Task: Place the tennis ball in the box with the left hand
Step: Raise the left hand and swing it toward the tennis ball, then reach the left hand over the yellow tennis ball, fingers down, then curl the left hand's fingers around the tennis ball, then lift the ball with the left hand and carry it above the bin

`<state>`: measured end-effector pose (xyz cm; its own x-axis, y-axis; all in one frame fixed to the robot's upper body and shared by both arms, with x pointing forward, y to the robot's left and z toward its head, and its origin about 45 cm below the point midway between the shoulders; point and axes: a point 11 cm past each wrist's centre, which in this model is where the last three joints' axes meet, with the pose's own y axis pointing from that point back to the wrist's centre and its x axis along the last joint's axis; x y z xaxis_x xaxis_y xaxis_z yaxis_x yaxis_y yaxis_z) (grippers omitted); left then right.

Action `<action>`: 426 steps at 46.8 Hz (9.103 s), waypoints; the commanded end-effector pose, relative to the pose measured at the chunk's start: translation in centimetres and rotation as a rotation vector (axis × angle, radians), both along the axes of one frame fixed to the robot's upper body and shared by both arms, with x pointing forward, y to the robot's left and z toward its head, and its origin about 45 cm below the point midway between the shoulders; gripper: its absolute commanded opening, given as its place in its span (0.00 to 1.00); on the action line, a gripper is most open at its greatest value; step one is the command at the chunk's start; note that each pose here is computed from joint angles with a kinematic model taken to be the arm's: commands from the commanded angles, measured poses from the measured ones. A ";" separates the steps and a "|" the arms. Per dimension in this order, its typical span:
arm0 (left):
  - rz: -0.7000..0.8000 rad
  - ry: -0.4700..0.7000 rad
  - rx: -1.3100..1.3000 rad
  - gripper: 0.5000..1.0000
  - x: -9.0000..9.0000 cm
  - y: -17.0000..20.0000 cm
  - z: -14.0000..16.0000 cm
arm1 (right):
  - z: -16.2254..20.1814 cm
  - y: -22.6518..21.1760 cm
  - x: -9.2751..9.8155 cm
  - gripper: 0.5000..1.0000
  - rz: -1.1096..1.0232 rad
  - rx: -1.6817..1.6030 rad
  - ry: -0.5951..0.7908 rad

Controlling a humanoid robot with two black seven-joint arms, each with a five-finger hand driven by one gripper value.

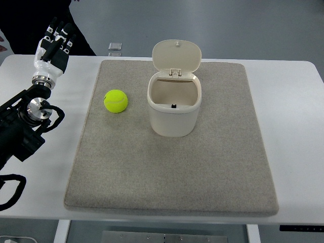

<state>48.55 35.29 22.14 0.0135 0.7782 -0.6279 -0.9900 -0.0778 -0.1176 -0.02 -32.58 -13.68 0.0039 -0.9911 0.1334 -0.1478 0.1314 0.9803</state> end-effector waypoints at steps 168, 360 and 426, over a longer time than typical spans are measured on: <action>-0.859 0.146 1.490 0.95 1.4 -4.9 5.8 | 0.0 0.0 0.0 0.88 0.000 0.000 0.000; -0.963 0.035 1.685 0.84 -2.4 -7.3 1.2 | 0.0 0.0 0.0 0.88 0.000 0.000 0.000; -0.921 0.021 1.729 0.00 -2.0 -7.1 1.6 | 0.0 0.0 0.0 0.88 0.000 0.000 0.000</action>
<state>46.24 28.26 23.17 0.7220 0.2048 0.6609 -0.6457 0.5428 0.5371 -0.01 -32.58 -13.68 0.0038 -0.9910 0.1335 -0.1478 0.1314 0.9803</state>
